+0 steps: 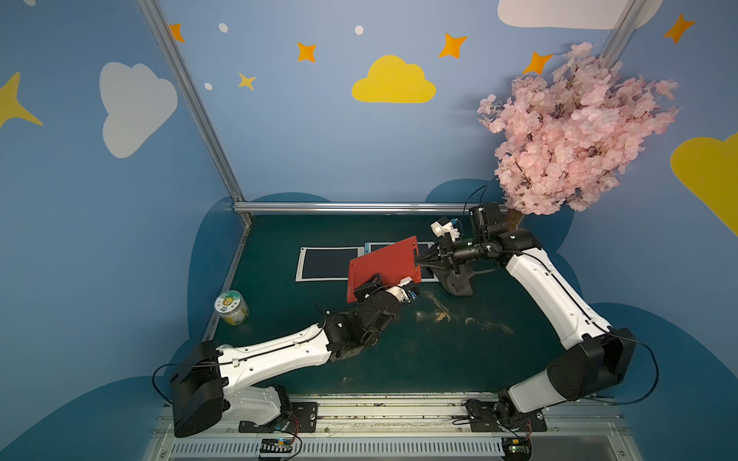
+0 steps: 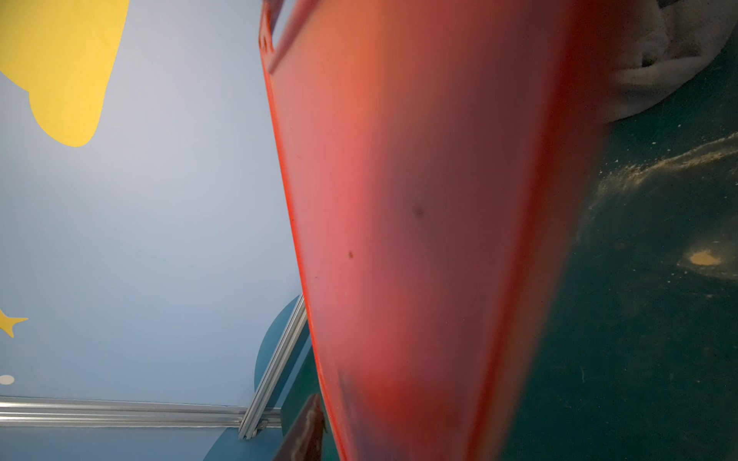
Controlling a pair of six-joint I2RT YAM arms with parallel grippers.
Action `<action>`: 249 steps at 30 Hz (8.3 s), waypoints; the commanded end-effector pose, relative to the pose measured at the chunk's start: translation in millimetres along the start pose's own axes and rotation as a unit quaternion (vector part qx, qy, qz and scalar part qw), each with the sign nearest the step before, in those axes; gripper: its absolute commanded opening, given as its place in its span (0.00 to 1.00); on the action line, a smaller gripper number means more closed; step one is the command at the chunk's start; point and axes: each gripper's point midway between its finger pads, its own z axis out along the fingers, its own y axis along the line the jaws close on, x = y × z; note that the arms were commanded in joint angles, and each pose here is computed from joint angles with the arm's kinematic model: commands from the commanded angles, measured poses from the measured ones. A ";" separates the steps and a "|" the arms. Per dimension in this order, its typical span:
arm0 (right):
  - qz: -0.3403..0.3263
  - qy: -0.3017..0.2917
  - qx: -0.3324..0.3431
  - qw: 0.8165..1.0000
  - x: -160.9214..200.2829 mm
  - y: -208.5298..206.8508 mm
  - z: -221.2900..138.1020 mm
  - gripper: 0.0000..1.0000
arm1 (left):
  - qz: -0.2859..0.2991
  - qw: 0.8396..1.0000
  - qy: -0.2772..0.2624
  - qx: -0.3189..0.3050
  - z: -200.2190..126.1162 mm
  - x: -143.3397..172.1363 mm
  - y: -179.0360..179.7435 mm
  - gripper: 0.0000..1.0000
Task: Wipe the drawing tablet
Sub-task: Pick up the drawing tablet from the center of the board, then pick up the cleaning item at the center of the board, then wipe the dirt from the drawing tablet.
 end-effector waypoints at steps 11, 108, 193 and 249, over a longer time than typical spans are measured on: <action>0.005 0.004 -0.022 1.000 5.1 -3.3 -8.9 0.00 | -0.006 0.999 0.013 0.039 -6.3 -1.3 4.0 0.03; 0.227 -0.216 0.582 0.750 -121.1 -323.3 -201.2 0.00 | -0.577 0.561 0.148 0.575 29.4 56.9 -21.3 0.03; 0.371 -0.176 0.538 0.736 -118.6 -398.8 -193.6 0.92 | -0.560 0.584 0.137 0.571 14.6 48.8 -17.0 0.03; -0.299 0.137 0.353 0.876 11.5 -137.2 119.0 0.00 | -0.523 0.553 0.296 0.577 18.3 56.7 -102.0 0.03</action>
